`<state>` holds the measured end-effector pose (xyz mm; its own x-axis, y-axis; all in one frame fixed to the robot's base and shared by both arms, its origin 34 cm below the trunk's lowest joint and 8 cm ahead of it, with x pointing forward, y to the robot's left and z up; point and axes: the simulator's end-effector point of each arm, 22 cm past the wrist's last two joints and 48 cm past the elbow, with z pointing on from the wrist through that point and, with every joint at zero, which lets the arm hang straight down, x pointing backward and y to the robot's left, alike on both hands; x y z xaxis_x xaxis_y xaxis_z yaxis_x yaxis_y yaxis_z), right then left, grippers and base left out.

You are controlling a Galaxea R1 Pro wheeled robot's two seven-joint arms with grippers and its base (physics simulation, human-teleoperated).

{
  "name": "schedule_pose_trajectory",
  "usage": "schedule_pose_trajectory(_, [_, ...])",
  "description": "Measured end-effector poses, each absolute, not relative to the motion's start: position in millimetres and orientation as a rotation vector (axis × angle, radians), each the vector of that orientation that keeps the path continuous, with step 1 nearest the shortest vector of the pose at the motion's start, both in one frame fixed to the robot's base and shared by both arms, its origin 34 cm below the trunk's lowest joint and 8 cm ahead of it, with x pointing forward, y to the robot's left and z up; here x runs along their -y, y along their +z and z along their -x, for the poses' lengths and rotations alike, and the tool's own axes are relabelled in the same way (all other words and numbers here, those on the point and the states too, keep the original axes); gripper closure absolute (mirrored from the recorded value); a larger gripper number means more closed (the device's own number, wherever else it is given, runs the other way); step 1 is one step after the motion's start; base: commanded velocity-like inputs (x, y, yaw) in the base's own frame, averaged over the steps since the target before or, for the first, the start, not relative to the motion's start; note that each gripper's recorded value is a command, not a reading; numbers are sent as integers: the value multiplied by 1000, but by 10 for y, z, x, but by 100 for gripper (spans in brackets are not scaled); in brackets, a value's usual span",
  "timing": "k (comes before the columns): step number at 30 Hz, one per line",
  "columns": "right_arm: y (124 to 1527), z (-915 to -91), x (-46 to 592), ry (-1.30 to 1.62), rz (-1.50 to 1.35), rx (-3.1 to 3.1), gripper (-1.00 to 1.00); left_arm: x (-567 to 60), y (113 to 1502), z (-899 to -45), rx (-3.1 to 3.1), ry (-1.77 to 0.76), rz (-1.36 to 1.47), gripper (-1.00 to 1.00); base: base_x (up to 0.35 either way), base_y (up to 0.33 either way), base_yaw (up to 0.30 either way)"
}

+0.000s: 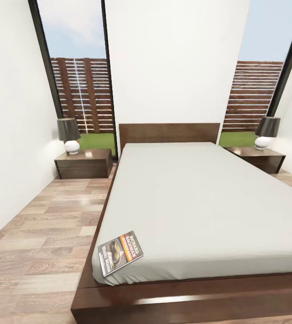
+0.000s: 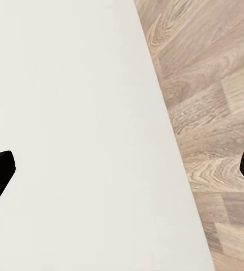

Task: In the bedroom, move the book from the bed onto either nightstand, and place the two sandals side by side next to the bed.

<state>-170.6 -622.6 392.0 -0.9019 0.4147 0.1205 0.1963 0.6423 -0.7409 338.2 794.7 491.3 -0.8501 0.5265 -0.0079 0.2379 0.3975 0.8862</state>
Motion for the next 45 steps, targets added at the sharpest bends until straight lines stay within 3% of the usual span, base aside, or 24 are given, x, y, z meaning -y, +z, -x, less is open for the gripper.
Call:
schedule_pose_trajectory(26, [4876,1436,6811,1382,590,2493,-100,-7957,5408,-3299,-2400,1437,-699,-100,0,0,0])
schedule_pose_trajectory(45, [5365,616,7234,1585,833,2574,-100,-7932,5629,-2901,-2475,1422,-778,-100,0,0,0])
